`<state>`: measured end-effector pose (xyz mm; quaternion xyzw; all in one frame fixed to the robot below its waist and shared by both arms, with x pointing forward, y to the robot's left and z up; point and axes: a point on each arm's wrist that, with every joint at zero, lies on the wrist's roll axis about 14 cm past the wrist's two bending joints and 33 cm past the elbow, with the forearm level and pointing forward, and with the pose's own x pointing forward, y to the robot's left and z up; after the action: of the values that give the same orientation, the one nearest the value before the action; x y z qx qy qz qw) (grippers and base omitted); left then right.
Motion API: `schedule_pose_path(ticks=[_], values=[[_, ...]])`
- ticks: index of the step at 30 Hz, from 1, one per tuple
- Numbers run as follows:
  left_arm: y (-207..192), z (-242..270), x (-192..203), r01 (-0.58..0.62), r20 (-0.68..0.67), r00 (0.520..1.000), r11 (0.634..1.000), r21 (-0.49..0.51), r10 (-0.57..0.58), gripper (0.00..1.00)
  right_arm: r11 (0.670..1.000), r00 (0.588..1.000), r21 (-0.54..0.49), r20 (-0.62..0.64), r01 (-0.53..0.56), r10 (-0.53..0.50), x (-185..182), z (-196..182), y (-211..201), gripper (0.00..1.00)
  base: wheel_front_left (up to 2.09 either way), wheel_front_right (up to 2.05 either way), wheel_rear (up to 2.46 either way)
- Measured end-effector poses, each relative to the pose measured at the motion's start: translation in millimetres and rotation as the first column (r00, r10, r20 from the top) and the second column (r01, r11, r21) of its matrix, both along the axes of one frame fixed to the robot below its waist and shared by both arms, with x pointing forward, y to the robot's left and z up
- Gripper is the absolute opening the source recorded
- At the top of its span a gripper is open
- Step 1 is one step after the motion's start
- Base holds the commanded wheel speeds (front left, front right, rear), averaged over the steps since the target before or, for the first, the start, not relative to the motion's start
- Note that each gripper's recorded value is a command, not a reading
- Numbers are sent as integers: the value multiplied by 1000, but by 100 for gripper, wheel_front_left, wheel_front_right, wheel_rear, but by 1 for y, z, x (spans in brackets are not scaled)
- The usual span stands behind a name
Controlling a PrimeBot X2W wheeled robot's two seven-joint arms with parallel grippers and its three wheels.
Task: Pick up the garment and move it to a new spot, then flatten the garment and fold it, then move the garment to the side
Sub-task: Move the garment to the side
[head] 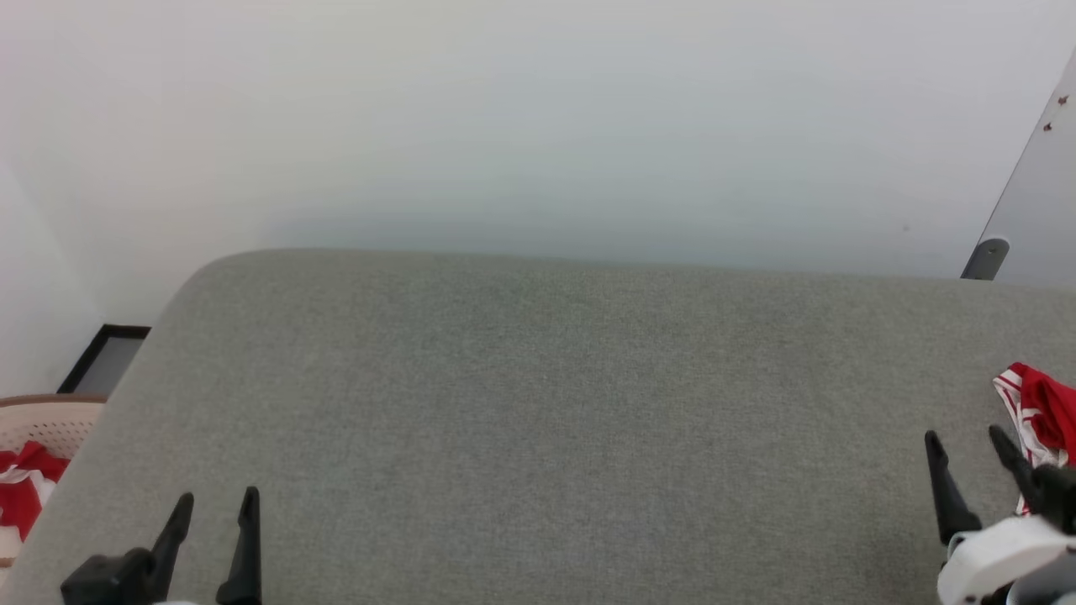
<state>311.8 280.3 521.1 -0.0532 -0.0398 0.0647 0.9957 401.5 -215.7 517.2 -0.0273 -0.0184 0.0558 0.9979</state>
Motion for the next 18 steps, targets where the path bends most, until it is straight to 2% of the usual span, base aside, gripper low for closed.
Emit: schedule_pose_path(ticks=[18], values=[[0, -22, -16, 31, -51, 998, 999, -7, -32, 100, 999, 1000, 42, -18, 15, -15, -51, -25, 17, 100, 0, 0, 0]])
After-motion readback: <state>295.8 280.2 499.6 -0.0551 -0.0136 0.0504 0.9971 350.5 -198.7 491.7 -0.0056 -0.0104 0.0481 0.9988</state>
